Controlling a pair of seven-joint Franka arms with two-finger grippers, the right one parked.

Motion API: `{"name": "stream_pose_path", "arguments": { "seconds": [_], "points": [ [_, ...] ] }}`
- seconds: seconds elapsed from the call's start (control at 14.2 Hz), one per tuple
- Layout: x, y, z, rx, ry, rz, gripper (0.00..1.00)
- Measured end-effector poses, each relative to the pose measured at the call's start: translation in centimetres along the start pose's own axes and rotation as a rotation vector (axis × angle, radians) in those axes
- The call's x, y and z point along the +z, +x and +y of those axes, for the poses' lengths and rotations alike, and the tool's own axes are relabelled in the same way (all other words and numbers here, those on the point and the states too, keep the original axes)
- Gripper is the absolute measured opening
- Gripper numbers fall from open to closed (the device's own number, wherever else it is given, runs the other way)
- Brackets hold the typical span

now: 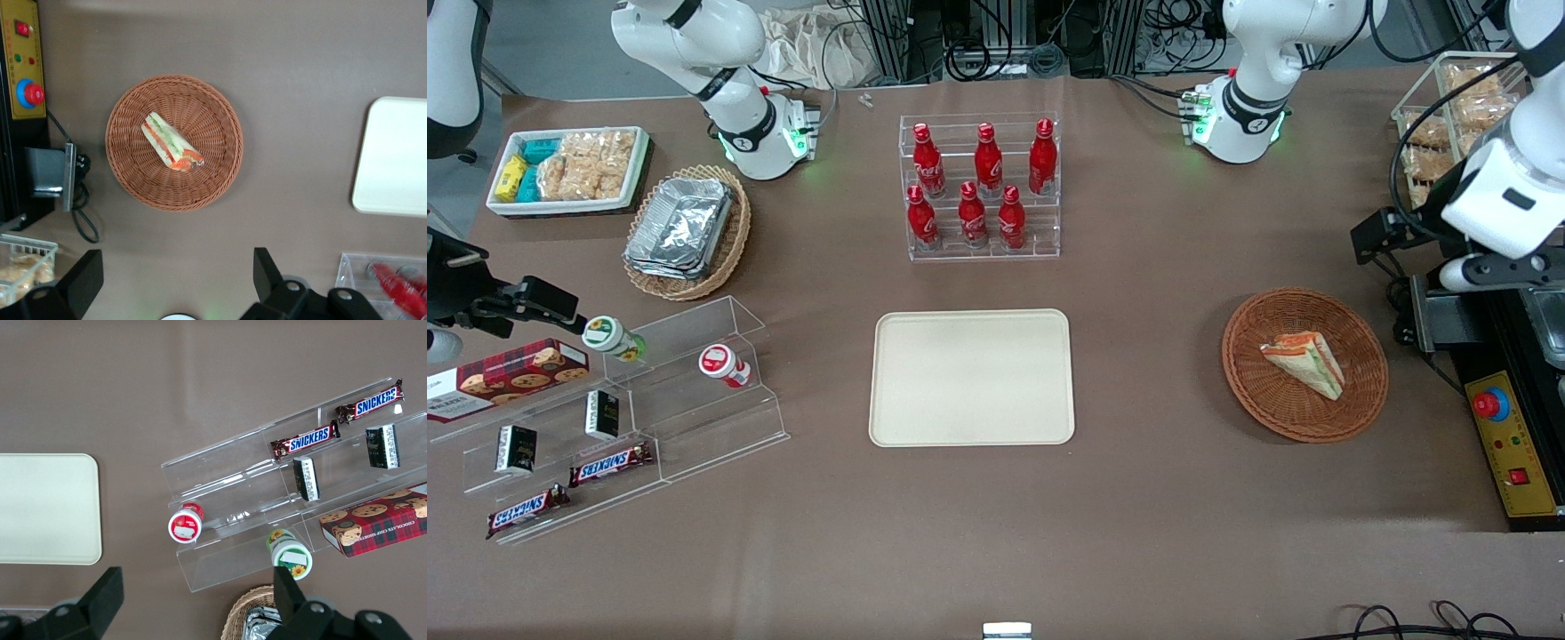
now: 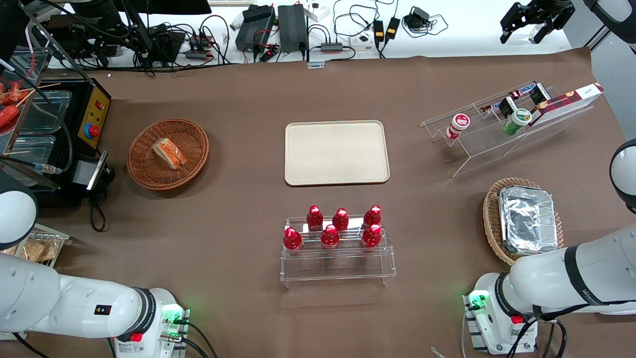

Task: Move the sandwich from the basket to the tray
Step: 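Move the left gripper toward the wicker basket holding the sandwich, then lower the open left gripper over the wrapped sandwich and close it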

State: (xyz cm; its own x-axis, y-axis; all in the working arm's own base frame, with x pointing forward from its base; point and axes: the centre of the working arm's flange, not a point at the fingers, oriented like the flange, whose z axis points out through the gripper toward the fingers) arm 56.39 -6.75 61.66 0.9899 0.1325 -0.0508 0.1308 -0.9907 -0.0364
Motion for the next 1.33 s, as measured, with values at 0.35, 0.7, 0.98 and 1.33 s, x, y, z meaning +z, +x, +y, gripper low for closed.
{"name": "stream_pose_path", "arguments": {
  "seconds": [0.35,0.7,0.98,1.33],
  "points": [
    [9.2,4.3,1.3,-0.387,0.03,-0.047,1.0],
    [18.8,5.3,1.7,-0.623,0.044,-0.048,1.0],
    [23.5,4.4,-0.1,-0.676,0.062,-0.07,1.0],
    [29.3,3.4,-4.6,-0.743,0.048,-0.052,1.0]
  ]
}}
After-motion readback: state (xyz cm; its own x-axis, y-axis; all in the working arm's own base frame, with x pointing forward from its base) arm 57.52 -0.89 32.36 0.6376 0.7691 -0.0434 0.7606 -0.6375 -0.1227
